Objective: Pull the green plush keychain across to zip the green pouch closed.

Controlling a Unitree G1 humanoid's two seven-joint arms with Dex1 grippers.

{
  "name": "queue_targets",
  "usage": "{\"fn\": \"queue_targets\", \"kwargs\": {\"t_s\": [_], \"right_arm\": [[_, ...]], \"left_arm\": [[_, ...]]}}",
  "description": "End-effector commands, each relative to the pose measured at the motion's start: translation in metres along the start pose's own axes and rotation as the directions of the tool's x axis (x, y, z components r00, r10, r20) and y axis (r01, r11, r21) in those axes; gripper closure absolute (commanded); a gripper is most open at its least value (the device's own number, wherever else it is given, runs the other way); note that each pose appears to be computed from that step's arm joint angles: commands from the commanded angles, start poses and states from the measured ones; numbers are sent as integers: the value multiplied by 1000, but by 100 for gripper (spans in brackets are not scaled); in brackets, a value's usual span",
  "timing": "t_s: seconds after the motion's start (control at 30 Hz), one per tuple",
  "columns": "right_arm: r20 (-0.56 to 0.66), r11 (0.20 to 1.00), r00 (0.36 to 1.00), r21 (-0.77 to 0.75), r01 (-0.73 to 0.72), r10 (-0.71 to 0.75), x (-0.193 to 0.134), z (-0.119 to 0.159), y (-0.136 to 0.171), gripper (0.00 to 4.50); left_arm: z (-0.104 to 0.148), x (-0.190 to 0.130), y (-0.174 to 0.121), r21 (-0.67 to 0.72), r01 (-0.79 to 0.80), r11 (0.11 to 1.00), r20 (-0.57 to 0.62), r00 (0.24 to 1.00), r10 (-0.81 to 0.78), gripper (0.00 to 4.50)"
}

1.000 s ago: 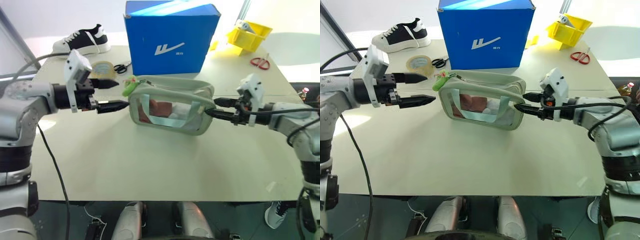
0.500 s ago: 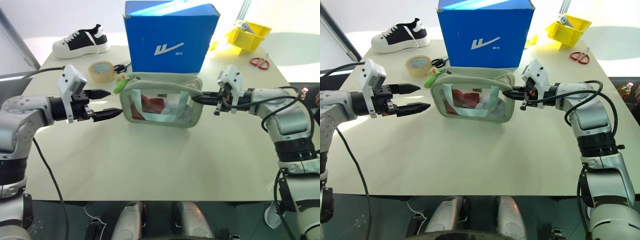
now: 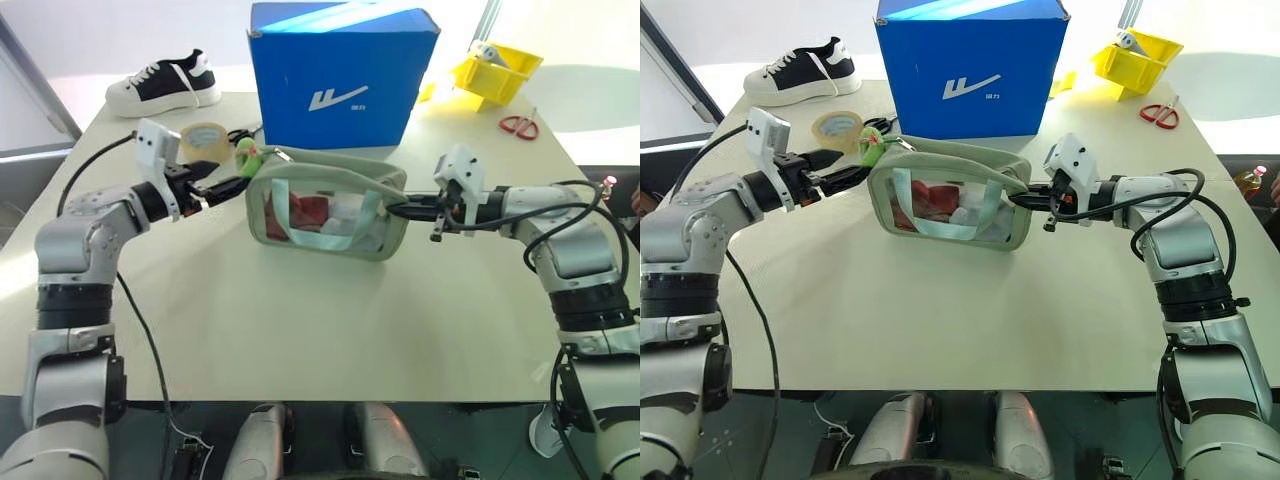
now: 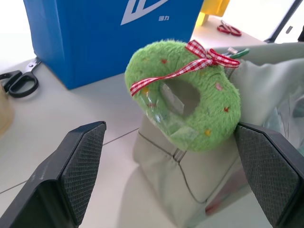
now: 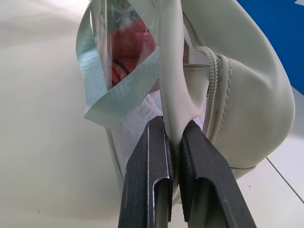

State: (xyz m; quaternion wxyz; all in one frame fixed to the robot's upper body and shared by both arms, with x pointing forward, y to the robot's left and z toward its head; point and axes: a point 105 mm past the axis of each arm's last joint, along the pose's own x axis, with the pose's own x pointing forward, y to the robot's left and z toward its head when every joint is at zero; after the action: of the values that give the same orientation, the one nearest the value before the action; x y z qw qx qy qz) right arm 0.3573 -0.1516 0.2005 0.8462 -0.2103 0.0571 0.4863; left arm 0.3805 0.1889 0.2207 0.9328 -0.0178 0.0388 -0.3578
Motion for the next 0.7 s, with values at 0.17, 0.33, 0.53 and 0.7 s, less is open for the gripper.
{"fn": "queue_targets", "kwargs": {"t_s": [0.17, 0.33, 0.53, 0.7], "right_arm": [[1, 1000, 1000, -12, 13, -13, -2, 3, 2, 447], [6, 1000, 1000, -8, 15, -15, 0, 5, 4, 450], [5, 1000, 1000, -3, 16, -16, 0, 5, 5, 450], [2, 1000, 1000, -1, 19, -19, 0, 4, 5, 450]], "left_arm": [[14, 4, -21, 22, 142, 990, 29, 989, -143, 0], [15, 9, -23, 29, 154, 988, 40, 987, -155, 55], [17, 10, -23, 31, 159, 987, 51, 986, -161, 341], [23, 9, -20, 37, 151, 988, 59, 986, -153, 444]]}}
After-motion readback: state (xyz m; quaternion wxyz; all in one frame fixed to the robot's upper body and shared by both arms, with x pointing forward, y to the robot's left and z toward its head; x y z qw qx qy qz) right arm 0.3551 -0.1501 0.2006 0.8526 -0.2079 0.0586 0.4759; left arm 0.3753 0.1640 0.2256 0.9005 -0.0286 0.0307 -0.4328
